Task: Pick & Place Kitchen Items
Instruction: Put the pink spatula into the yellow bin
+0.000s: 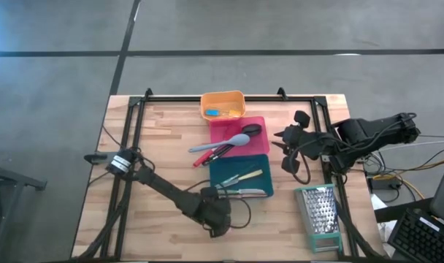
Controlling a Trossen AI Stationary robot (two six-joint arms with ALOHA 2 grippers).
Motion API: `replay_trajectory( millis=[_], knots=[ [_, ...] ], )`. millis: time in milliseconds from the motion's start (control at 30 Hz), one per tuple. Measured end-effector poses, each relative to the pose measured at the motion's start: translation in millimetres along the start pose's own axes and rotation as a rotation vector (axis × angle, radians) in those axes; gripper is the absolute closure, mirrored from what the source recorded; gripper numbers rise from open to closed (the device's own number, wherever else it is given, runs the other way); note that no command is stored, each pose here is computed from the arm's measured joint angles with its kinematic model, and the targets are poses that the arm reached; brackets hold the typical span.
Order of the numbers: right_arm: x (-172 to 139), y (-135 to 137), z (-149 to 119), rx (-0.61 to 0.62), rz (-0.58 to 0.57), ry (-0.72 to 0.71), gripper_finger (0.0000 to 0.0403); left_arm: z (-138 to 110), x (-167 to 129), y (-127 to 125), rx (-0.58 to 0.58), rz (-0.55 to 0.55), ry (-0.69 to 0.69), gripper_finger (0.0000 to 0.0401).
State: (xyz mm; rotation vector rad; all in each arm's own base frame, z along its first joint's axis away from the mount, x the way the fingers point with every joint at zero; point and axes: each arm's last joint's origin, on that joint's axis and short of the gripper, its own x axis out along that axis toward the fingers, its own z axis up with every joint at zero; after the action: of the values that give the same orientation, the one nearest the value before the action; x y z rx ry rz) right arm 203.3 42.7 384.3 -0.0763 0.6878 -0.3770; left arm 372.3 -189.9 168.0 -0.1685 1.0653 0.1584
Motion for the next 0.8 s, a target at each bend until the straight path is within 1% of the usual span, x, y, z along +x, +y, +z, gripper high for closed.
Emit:
replay_trajectory(
  millis=[67,167,267,433,533,600,700,800],
  knots=[
    [1.0,0.4,-1.0,-0.003,-0.001,0.004,0.0293,-1.4,-0.1,0.1,-0.024,-0.018,0.031,0.0197],
    [2.2,0.8,-2.4,-0.007,-0.003,0.010,0.0299,-2.7,-3.9,-9.2,-0.034,-0.109,0.064,0.0197],
    [3.5,1.3,-3.6,-0.010,-0.004,0.015,0.0306,-1.6,-13.3,-21.6,-0.050,-0.147,0.043,0.0197],
    [5.1,2.0,-5.4,-0.015,-0.005,0.022,0.0315,-2.1,-21.5,-32.6,-0.105,-0.141,0.000,0.0197],
    [5.2,2.0,-5.5,-0.015,-0.006,0.022,0.0320,-2.8,-23.4,-35.6,-0.126,-0.097,-0.061,0.0197],
    [5.2,2.0,-5.5,-0.016,-0.006,0.023,0.0323,-3.3,-22.0,-36.2,-0.153,-0.086,-0.072,0.0197],
    [5.1,1.8,-5.7,-0.016,-0.006,0.024,0.0323,-3.9,-12.9,-39.0,-0.173,-0.094,-0.082,0.0197],
    [5.1,1.7,-6.1,-0.015,-0.007,0.027,0.0316,-2.6,-4.2,-46.2,-0.164,-0.139,-0.087,0.0197]
  ],
)
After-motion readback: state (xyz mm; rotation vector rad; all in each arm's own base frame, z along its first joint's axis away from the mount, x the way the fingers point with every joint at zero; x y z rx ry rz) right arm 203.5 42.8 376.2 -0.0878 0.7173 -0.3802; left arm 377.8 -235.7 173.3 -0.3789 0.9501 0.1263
